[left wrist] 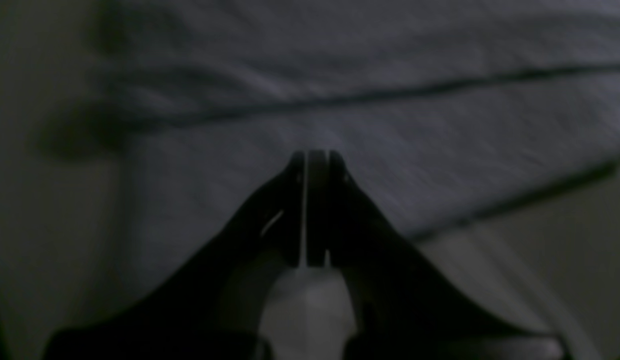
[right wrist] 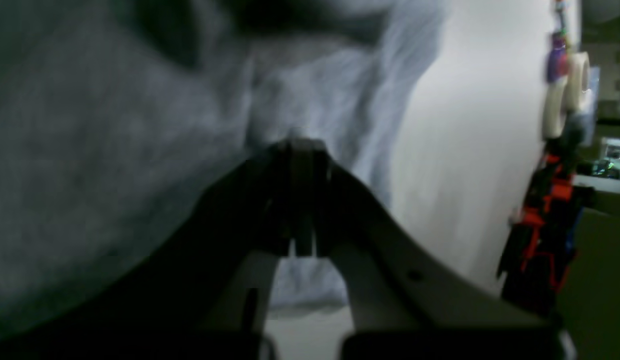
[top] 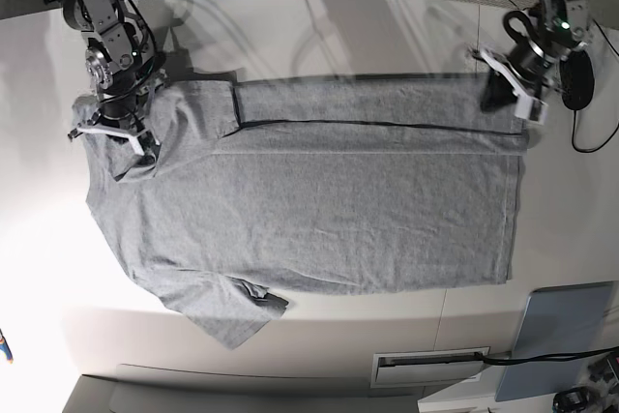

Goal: Fold the T-shirt properly
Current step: 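Lower the folded edge with both grippers, release, and pull back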

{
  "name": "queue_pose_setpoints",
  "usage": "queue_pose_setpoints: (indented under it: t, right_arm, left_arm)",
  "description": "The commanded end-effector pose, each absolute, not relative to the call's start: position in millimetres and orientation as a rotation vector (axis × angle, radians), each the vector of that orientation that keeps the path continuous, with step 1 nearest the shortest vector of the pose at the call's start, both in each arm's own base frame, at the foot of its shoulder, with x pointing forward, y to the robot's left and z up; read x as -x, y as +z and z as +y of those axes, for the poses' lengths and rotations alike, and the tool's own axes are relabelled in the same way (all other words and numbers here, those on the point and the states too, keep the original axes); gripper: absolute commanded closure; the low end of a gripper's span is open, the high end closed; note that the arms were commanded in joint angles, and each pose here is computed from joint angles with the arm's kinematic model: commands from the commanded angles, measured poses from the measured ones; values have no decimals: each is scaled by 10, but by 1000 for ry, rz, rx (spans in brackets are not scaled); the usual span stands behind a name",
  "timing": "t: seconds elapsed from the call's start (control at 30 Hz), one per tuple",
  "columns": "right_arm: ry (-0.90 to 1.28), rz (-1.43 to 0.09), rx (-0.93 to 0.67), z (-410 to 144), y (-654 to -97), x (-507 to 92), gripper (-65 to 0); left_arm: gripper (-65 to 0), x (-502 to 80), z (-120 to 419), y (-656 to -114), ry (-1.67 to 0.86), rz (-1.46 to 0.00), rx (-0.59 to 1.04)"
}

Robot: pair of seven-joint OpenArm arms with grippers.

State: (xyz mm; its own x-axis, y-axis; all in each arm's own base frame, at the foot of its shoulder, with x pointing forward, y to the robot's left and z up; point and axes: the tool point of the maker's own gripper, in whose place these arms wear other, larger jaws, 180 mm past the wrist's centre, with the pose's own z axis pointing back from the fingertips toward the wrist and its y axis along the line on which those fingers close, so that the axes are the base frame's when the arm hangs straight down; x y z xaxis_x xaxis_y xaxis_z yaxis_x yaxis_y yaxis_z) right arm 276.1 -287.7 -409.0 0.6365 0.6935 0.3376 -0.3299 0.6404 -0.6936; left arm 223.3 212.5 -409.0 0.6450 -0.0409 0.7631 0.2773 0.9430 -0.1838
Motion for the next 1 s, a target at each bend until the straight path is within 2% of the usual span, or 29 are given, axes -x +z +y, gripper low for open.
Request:
queue_pose_setpoints:
  t: [0.0, 0.37, 0.57, 0.67, 0.8, 0.87, 0.97]
  right_arm:
    - [629, -650, 661, -2953, -4009, -2782, 0]
    - [706, -532, 621, -2874, -4293, -2091, 0]
    - [735, -524, 611, -2769, -4289, -1795, 0]
    - [731, -522, 610, -2771, -4294, -1761, 0]
    - [731, -522, 611, -2772, -4293, -1762, 0]
    - [730, -520, 611, -2774, -4295, -1758, 0]
    - [728, -513, 614, -2784, -4298, -1751, 0]
  left_arm:
    - [0, -2239, 2167, -4039, -188, -870, 296]
    - [0, -1516, 2206, -4321, -279, -681, 246]
    - [0, -1244, 2129, -4263, -326, -650, 243]
    - [0, -1409, 2029, -4025, -345, -767, 255]
    - [0, -1863, 2081, -3751, -312, -903, 194]
    - [0, -2101, 2183, -3679, -241, -936, 160]
    - [0, -2337, 2298, -3733, -187, -898, 139]
